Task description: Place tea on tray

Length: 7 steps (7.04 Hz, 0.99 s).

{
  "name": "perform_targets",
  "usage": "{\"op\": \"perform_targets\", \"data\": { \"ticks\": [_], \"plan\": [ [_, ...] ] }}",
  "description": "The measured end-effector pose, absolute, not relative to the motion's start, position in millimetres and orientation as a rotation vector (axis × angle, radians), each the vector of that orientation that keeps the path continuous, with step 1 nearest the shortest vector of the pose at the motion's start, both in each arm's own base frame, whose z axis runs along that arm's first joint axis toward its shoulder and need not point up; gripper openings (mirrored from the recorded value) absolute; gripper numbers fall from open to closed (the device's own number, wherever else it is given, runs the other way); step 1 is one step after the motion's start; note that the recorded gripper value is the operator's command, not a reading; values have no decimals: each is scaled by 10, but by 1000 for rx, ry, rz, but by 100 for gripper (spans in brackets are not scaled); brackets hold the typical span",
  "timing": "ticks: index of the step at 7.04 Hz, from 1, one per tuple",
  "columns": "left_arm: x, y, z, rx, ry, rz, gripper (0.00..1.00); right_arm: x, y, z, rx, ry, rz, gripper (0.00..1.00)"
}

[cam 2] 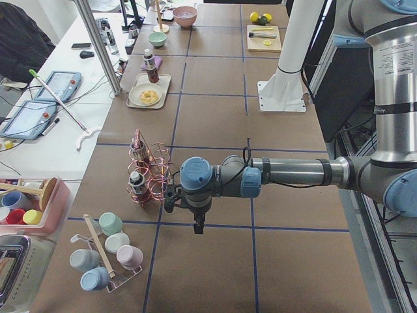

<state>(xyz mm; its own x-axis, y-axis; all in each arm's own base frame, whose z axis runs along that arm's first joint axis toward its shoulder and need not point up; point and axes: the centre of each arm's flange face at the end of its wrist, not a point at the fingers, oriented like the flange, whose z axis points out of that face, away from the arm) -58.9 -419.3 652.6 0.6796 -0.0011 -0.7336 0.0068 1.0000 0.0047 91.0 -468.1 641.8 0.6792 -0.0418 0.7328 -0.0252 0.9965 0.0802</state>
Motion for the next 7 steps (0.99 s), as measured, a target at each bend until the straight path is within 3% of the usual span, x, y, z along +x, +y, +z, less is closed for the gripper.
{"op": "perform_targets", "data": {
  "ticks": [7],
  "plan": [
    [-592, -4192, 6577, -2, 822, -10, 100, 904, -4635, 6444, 75, -826, 1, 100]
  ]
}}
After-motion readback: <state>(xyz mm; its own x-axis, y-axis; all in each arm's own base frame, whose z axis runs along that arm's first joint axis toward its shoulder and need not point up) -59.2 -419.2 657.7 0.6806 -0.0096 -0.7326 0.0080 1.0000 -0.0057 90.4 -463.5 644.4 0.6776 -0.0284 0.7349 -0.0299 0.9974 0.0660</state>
